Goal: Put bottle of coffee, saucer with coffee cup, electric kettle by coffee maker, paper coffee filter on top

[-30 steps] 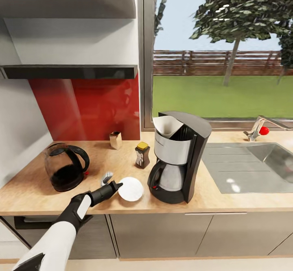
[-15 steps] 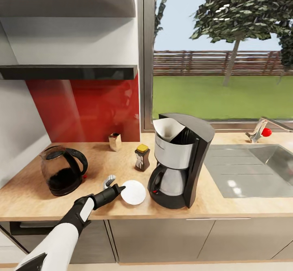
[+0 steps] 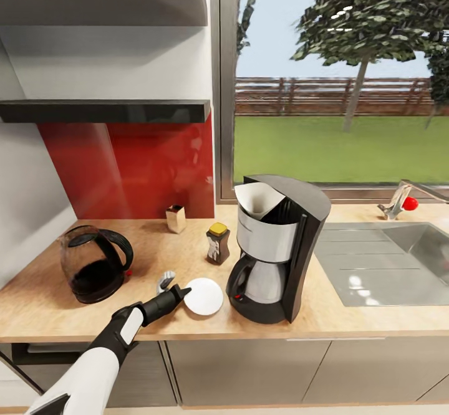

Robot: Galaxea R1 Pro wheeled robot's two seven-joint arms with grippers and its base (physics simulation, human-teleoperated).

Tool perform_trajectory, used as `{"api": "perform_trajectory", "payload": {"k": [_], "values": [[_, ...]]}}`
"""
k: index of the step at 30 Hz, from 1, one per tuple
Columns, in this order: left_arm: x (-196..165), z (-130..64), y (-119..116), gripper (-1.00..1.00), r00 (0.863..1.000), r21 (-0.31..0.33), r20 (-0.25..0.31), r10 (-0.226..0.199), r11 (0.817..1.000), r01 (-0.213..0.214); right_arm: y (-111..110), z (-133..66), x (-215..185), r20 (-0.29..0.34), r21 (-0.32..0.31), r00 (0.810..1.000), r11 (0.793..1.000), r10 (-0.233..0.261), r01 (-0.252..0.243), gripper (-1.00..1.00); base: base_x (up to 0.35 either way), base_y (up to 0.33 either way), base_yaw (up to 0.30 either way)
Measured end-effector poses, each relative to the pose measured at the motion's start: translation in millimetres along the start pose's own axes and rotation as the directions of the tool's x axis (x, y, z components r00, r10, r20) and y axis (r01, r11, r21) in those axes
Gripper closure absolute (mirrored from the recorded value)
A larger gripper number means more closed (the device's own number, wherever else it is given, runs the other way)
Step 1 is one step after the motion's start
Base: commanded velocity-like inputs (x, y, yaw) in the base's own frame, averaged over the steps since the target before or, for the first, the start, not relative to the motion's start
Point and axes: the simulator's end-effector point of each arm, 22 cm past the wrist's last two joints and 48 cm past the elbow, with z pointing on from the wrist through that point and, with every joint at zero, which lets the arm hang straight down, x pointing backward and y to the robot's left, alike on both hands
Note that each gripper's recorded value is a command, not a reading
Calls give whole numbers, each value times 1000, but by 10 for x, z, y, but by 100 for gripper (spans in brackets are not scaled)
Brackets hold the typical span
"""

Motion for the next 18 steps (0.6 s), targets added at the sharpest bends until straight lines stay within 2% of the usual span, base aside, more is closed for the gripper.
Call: {"api": "perform_trajectory", "payload": {"k": [4, 5, 6, 13, 15, 18], "values": [[0, 1, -2, 100, 1000, 1, 3, -3, 1000, 3, 1, 0, -1, 0, 0, 1000, 1000, 0, 0, -100, 0, 0, 0], [1, 1, -3, -100, 1000, 1, 3, -3, 1000, 3, 2, 0, -1, 0, 0, 1000, 1000, 0, 0, -100, 0, 0, 0], [36, 0, 67, -100, 1000, -38, -19, 22, 999, -23, 2, -2, 3, 1, 0, 1000, 1000, 0, 0, -100, 0, 0, 0], [34, -3, 63, -100, 1000, -32, -17, 25, 999, -25, 4, -1, 6, 0, -1, 1000, 1000, 0, 0, -100, 0, 0, 0], [-13, -11, 98, -100, 1000, -49, -5, 23, 999, -23, 4, -1, 6, 0, -1, 1000, 1000, 0, 0, -100, 0, 0, 0], [-59, -28, 138, -100, 999, -65, 1, 50, 997, -50, 8, 1, 7, -1, -1, 1000, 1000, -1, 1, -100, 0, 0, 0]]}}
